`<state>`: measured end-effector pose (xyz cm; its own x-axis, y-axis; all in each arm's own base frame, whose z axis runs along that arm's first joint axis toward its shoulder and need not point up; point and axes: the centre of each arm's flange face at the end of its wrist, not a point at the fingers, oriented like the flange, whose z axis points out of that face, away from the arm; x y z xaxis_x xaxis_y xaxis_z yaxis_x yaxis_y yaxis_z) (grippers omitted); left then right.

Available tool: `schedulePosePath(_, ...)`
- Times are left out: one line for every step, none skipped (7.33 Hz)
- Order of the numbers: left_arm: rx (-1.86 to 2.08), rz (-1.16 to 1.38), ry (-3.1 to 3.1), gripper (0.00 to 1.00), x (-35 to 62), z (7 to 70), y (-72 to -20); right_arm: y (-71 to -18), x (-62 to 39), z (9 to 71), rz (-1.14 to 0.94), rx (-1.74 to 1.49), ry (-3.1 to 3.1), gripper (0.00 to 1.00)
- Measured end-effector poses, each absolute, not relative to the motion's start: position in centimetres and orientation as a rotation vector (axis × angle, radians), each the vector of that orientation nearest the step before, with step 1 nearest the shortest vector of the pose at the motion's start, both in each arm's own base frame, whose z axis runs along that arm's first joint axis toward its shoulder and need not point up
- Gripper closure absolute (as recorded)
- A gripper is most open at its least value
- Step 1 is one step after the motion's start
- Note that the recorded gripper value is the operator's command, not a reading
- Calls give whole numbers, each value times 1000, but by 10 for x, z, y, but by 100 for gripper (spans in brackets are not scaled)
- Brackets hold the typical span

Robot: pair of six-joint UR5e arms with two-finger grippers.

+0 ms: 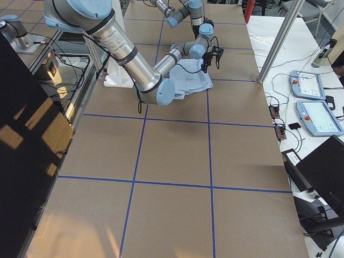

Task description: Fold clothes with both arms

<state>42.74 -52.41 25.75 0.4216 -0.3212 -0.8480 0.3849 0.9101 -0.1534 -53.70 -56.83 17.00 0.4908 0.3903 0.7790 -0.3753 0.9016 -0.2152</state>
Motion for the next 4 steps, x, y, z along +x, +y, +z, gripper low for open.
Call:
schedulePosePath(79,-430,1039,0,414,262,-532,-570,-535,167,454,-10,-956,0)
schedulePosePath(95,-419,1028,0,398,271,-536,-571,-531,165,424,-4,-960,0)
schedulePosePath(125,-387,1015,0,377,280,-537,-580,-514,167,382,1,-956,0)
schedulePosePath(161,-341,994,0,349,289,-539,-592,-482,179,324,25,-930,0)
